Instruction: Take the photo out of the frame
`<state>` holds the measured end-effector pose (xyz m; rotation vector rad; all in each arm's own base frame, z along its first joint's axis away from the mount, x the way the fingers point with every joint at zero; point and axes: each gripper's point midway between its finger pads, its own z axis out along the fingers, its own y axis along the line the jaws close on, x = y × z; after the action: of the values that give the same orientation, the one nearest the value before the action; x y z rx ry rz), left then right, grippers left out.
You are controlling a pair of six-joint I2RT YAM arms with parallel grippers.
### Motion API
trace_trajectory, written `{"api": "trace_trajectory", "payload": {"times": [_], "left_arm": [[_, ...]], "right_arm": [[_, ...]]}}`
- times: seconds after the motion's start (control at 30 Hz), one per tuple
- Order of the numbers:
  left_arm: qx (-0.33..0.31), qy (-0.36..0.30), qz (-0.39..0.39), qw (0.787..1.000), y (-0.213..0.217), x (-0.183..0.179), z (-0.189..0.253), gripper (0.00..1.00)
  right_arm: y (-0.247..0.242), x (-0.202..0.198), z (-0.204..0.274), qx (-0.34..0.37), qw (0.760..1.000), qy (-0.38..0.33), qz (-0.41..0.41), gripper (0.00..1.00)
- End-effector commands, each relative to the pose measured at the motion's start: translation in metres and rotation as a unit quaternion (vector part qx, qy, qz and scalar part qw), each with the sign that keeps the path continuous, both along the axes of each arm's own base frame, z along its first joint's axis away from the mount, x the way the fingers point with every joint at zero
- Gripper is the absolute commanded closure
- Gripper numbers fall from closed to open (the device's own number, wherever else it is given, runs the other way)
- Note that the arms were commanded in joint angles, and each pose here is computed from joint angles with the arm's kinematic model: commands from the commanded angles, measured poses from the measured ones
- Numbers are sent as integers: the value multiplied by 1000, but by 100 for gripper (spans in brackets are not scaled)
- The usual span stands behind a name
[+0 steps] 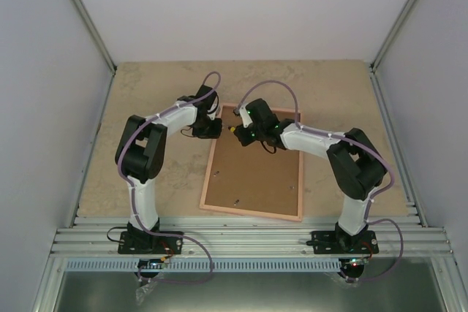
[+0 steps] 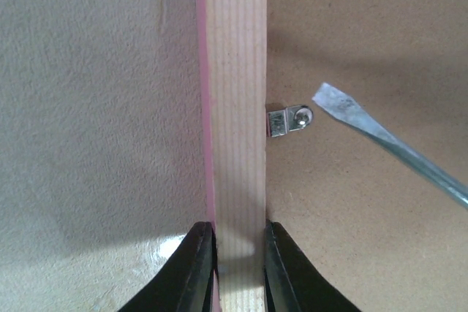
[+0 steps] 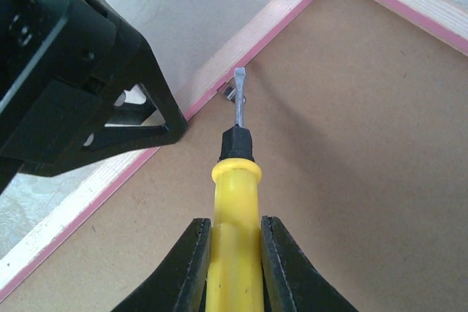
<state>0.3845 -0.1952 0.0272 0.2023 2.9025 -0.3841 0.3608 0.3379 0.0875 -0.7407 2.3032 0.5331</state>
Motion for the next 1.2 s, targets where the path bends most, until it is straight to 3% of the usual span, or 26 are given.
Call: {"api": "trace_trajectory", "payload": {"times": [0.0,1.17], "left_arm": [[-24,11,-21,999,-11,-13,6,85],[-20,5,-20,1000,-10,-12,6,86]], "right_arm": [[7,6,0,1,1000,0,11,100],[14,-25,-33,-41,990,109,86,100]]}}
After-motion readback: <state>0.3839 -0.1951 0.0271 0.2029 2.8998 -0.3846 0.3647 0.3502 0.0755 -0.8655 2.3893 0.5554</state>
